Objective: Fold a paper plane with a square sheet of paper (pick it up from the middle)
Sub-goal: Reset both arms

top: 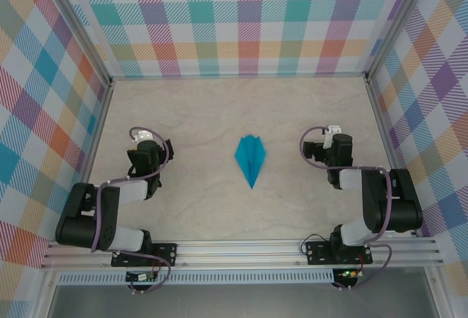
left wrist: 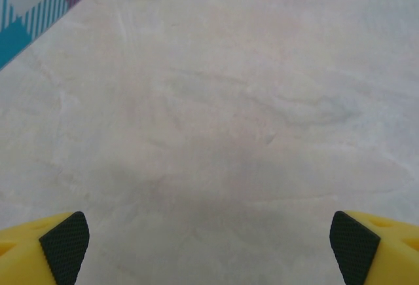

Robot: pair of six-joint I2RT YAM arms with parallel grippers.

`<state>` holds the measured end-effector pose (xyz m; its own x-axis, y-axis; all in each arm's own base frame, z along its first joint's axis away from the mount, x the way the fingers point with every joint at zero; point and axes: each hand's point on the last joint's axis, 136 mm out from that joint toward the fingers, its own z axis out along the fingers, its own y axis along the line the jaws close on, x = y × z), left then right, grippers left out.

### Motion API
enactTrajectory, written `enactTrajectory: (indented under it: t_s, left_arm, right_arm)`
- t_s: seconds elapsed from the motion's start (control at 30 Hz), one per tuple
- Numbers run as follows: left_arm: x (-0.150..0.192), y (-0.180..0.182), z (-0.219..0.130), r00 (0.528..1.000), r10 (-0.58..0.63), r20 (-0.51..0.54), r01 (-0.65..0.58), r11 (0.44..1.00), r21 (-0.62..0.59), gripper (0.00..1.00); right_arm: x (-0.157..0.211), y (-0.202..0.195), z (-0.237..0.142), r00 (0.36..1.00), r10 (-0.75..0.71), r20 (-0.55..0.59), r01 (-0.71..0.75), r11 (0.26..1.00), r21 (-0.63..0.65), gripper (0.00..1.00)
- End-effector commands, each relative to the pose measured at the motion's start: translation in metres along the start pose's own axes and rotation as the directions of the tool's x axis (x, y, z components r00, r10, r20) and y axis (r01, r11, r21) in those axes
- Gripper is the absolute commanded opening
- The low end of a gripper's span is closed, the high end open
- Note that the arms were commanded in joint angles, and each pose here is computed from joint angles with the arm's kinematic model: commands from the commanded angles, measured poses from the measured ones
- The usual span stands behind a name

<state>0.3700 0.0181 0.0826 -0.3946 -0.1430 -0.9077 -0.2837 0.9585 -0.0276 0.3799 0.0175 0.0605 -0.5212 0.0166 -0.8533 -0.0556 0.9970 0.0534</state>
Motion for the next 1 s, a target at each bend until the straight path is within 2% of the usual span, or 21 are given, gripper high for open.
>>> enactTrajectory:
  t_s: [0.0,0.03,0.1,0.23,0.97]
  left_arm:
    - [-0.01,-0.018,0.011,0.994,0.023,0.111,-0.035,0.993,0.11,0.96]
    - [-0.004,-0.022,0.014,0.998,0.047,0.039,-0.052,0.991,0.126,0.96]
    - [-0.005,-0.023,0.019,0.999,0.044,0.026,-0.047,0.99,0.132,0.96]
    - [-0.005,-0.022,0.019,0.999,0.047,0.027,-0.05,0.99,0.128,1.0]
    - [-0.006,-0.023,0.019,0.998,0.049,0.029,-0.052,0.99,0.128,1.0]
  right_arm:
    - [-0.035,0.011,-0.001,0.99,0.011,0.141,0.001,0.997,-0.081,1.0]
    - [-0.035,0.009,0.0,0.99,0.016,0.141,-0.007,0.998,-0.07,1.0]
    - [-0.035,0.007,0.0,0.99,0.018,0.143,-0.009,0.998,-0.063,1.0]
    - [-0.034,-0.003,-0.001,0.987,0.028,0.159,-0.031,0.999,0.016,1.0]
    - [-0.034,-0.003,-0.002,0.987,0.031,0.159,-0.034,0.999,0.016,1.0]
